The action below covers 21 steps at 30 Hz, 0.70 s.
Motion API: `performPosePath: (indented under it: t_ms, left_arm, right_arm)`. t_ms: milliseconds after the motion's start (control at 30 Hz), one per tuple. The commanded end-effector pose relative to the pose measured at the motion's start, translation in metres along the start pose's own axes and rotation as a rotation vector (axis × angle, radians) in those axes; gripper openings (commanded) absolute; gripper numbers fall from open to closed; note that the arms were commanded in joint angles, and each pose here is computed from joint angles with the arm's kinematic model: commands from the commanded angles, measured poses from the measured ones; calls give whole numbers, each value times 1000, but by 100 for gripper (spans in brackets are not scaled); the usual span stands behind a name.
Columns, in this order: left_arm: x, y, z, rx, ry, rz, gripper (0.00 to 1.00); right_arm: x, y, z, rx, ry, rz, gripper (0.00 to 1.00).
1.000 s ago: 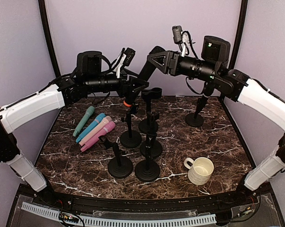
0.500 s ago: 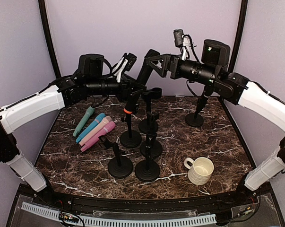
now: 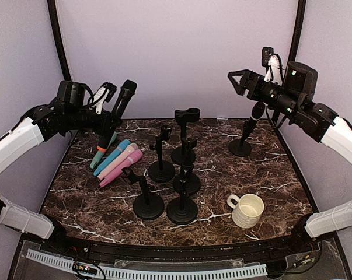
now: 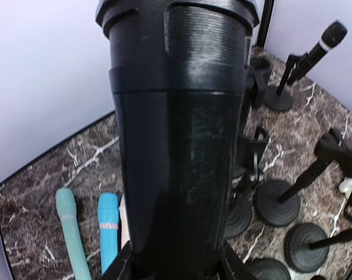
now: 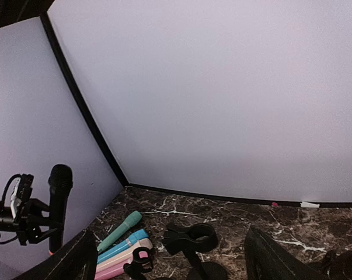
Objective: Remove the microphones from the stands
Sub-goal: Place the microphone at the center of the board.
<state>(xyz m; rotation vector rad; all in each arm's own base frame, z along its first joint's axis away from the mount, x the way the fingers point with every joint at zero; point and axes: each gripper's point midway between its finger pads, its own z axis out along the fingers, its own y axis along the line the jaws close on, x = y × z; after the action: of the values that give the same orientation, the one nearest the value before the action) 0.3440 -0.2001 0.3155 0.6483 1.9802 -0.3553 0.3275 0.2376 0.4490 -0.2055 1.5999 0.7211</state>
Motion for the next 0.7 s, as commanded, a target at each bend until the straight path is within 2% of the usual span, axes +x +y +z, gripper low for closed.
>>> performPosePath:
  t_ms: [0, 100, 333, 500, 667]
  left_arm:
    - [98, 8, 14, -59, 271, 32, 18]
    - [136, 0, 25, -13, 359, 11, 16]
    - [176, -10, 59, 57, 439, -15, 15]
    - [185, -22, 83, 138, 487, -29, 15]
    - [198, -14, 102, 111, 540, 8, 19]
  right_arm:
    - [14, -48, -13, 136, 6, 78, 87]
    - [19, -62, -22, 182, 18, 83, 87]
    - [22, -71, -33, 218, 23, 80, 86]
    - [22, -76, -36, 244, 26, 70, 86]
    - [22, -79, -40, 264, 28, 66, 86]
